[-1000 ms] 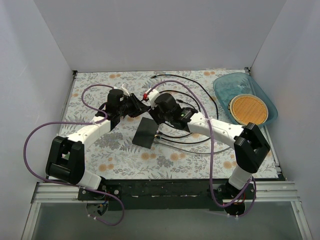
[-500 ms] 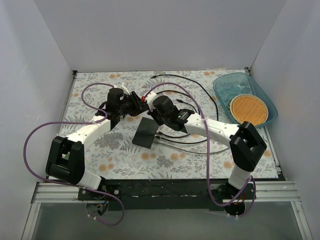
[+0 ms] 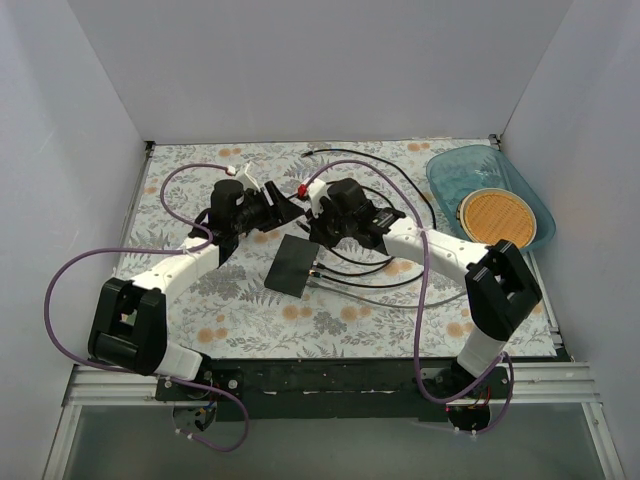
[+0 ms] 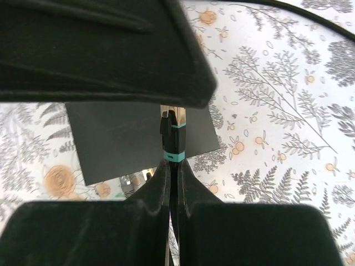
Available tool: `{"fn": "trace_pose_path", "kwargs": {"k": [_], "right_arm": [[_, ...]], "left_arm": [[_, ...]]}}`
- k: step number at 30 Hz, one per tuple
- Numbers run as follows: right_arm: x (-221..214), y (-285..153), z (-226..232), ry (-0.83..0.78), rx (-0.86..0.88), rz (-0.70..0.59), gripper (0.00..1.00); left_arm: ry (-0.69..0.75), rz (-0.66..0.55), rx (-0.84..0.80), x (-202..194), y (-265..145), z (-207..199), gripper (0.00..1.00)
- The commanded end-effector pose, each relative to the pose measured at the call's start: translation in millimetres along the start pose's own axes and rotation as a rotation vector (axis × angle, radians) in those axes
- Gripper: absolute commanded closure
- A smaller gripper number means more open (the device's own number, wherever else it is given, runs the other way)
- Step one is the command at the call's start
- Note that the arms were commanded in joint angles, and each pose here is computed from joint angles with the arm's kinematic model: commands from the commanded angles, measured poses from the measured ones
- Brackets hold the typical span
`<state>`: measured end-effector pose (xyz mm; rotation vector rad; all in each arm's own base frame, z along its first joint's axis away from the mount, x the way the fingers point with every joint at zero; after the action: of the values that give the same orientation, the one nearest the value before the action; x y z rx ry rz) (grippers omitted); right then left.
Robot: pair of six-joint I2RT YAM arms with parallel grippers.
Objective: Insert the plug into the switch port
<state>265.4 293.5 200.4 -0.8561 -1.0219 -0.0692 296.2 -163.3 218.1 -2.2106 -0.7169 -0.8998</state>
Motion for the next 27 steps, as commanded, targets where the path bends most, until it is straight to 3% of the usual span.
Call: {"fn": "trace_pose_path", "kwargs": {"k": [1, 10, 15, 27], "right_arm": [[15.5, -21.1, 4.5, 0.023, 0.269, -0.046, 0.99], [15.9, -29.2, -11.8, 0.100, 0.385, -0.064, 0.99], [16.6, -30.3, -15.6, 0.133, 0.382, -0.068, 0.99], [24.1, -33.4, -23.5, 0.178, 0.340, -0.125, 0.99]], "left_arm": [[0.115, -0.096, -0.123, 8.0, -13.2, -13.2, 0.47], [0.136, -0.116, -0.196, 5.4, -15.4, -16.9, 0.51], [0.139, -0.082, -0.255, 3.5, -10.8, -18.5, 0.64], [0.155, -0.040, -0.295, 0.1, -6.7, -18.9, 0.66]]}}
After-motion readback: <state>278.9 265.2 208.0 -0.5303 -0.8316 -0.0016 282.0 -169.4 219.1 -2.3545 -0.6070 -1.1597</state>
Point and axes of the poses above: each gripper's point midway between its finger pads, its own y axis out along the fingers, its own z axis along the line the jaws close on, x = y × z, the point moved 10 cm from there along -y, back along the fingers, and after that the axes turned 15 degrees about y, right-handed, at the moved point
